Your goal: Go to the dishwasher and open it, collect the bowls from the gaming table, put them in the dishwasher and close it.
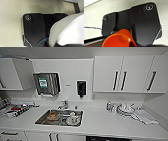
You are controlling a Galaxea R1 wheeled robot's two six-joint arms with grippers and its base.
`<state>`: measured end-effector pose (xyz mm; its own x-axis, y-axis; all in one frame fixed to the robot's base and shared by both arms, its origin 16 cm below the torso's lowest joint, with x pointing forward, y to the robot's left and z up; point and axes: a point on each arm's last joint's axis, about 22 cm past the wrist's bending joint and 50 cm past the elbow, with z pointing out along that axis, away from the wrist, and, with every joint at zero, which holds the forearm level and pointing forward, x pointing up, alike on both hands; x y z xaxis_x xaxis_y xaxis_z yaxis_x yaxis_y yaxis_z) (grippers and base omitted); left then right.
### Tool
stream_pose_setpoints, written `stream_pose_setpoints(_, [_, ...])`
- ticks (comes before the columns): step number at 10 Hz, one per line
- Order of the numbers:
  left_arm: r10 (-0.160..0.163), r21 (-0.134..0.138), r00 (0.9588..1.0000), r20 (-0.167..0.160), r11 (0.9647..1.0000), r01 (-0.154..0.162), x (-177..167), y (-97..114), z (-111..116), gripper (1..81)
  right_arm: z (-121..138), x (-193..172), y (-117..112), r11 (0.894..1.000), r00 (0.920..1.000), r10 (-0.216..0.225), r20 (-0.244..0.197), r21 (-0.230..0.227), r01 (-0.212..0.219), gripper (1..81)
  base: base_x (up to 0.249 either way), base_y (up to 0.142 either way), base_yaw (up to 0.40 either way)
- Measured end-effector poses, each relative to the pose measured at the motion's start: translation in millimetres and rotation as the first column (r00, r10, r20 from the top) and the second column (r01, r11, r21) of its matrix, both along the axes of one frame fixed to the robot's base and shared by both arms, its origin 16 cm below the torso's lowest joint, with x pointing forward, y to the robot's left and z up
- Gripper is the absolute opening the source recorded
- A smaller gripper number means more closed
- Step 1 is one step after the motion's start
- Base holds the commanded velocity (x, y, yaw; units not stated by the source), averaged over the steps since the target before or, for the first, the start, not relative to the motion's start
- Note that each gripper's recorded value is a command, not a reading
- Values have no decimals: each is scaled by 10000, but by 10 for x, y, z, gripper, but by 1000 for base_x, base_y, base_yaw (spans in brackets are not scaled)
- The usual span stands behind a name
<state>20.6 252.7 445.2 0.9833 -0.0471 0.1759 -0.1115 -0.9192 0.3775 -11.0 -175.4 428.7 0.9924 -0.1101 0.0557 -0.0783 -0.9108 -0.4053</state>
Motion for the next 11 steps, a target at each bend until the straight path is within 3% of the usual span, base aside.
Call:
stream_pose_setpoints(3, [82,-267,9999,143,9996,-79,19,-27,30,10,-1,-5,-23,10000,10000,-40,1,1,40,10,0,0,0])
stream_pose_setpoints(4, [161,-487,9998,129,9987,-154,-19,-47,49,10,-6,-74,-26,10000,9999,-46,-145,3,46,10,0,0,0])
stream_pose_setpoints(5, [342,-755,9994,28,9966,-339,-77,-41,72,10,-13,-189,-45,10000,9992,-61,-395,0,61,10,0,0,0])
stream_pose_setpoints(7, [447,-991,9978,-488,9938,-494,-256,3,104,10,-31,-418,-208,9998,9950,-104,-995,-175,87,10,0,0,0])
stream_pose_setpoints(8, [506,-1270,9957,-772,9901,-601,-315,-41,154,10,-34,-445,-246,9998,9934,-150,-1141,-153,134,10,0,0,0])
stream_pose_setpoints(9, [578,-1623,9935,-977,9840,-733,-340,-112,231,10,-27,-443,-213,9998,9929,-213,-1174,-17,213,10,0,0,0])
stream_pose_setpoints(11, [628,-2215,9934,-963,9716,-829,-246,-129,426,10,-29,-358,-180,9996,9937,-269,-1092,97,282,10,0,0,0])
